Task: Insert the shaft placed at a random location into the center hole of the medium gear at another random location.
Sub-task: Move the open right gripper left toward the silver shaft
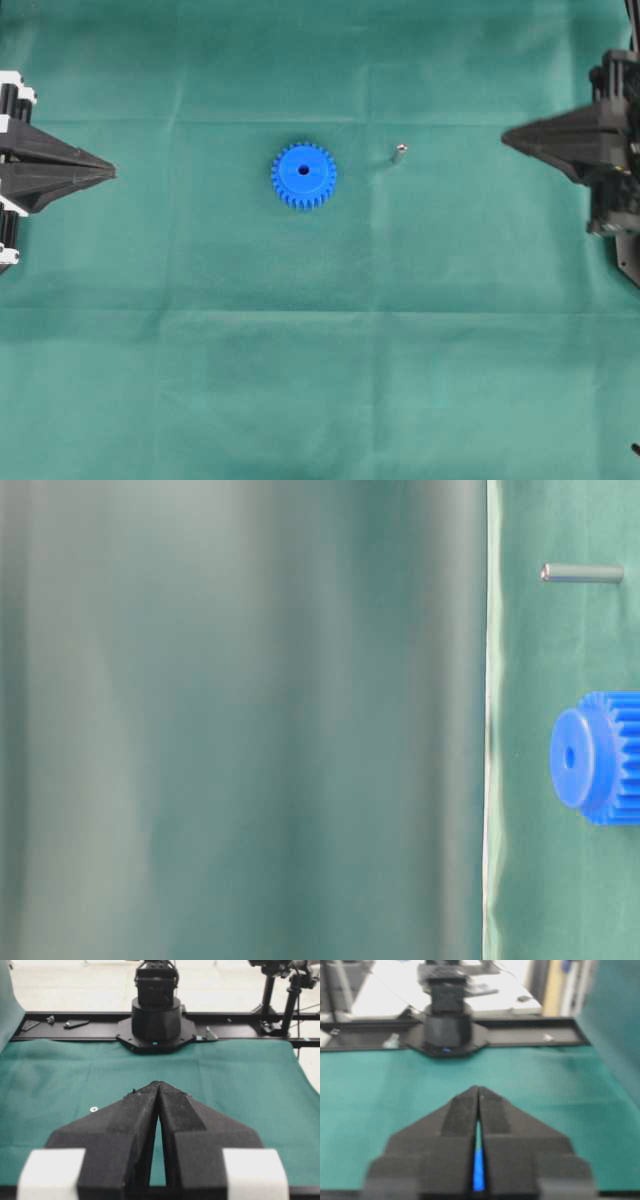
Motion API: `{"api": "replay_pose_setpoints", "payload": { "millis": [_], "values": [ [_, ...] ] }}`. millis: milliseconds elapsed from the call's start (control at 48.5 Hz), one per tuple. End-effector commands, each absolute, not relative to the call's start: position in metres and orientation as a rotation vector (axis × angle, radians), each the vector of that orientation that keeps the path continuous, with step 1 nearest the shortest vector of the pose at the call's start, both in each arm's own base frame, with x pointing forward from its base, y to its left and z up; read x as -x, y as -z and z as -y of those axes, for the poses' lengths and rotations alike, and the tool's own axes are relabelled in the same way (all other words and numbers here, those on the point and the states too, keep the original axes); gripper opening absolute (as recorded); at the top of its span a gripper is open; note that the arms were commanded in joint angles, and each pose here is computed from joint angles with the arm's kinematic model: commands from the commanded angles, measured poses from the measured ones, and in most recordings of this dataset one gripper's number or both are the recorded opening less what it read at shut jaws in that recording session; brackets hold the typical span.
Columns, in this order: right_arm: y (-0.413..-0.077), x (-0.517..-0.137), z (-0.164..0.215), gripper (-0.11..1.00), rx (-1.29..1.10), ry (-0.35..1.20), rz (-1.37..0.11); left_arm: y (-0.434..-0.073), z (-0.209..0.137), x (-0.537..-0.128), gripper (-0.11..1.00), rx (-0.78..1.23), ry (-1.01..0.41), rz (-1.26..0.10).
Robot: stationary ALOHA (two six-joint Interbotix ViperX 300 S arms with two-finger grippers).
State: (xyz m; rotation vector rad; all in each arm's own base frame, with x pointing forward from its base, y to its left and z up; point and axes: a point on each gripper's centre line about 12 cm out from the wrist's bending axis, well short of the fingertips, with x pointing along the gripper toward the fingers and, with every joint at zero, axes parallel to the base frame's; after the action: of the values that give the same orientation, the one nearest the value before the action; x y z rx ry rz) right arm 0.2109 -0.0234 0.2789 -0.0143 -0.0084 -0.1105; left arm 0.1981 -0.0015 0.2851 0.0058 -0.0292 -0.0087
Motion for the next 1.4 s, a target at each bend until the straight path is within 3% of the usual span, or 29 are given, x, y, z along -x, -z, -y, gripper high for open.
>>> {"api": "replay_pose_setpoints", "payload": {
  "millis": [0, 185, 247, 371, 886, 1380],
  "values": [
    [-0.28, -0.217, 0.03, 0.2, 0.016, 0.136, 0.016, -0.296, 0.002, -0.2, 0.0, -0.009, 0.011, 0.057],
    [-0.252, -0.232, 0.041, 0.74, 0.02, 0.171, -0.09, -0.296, 0.002, -0.2, 0.0, -0.009, 0.011, 0.057],
    [-0.241, -0.239, 0.044, 0.87, 0.019, 0.18, -0.125, -0.296, 0.002, -0.2, 0.0, -0.01, 0.011, 0.057],
    [-0.219, -0.25, 0.051, 0.8, 0.012, 0.195, -0.186, -0.296, 0.002, -0.2, 0.0, -0.009, 0.011, 0.057],
    [-0.145, -0.277, 0.072, 0.81, -0.025, 0.258, -0.323, -0.293, 0.002, -0.201, 0.0, -0.006, 0.011, 0.044],
    [-0.101, -0.293, 0.082, 0.8, -0.063, 0.295, -0.414, -0.293, 0.002, -0.201, 0.0, -0.006, 0.011, 0.044]
  ]
}}
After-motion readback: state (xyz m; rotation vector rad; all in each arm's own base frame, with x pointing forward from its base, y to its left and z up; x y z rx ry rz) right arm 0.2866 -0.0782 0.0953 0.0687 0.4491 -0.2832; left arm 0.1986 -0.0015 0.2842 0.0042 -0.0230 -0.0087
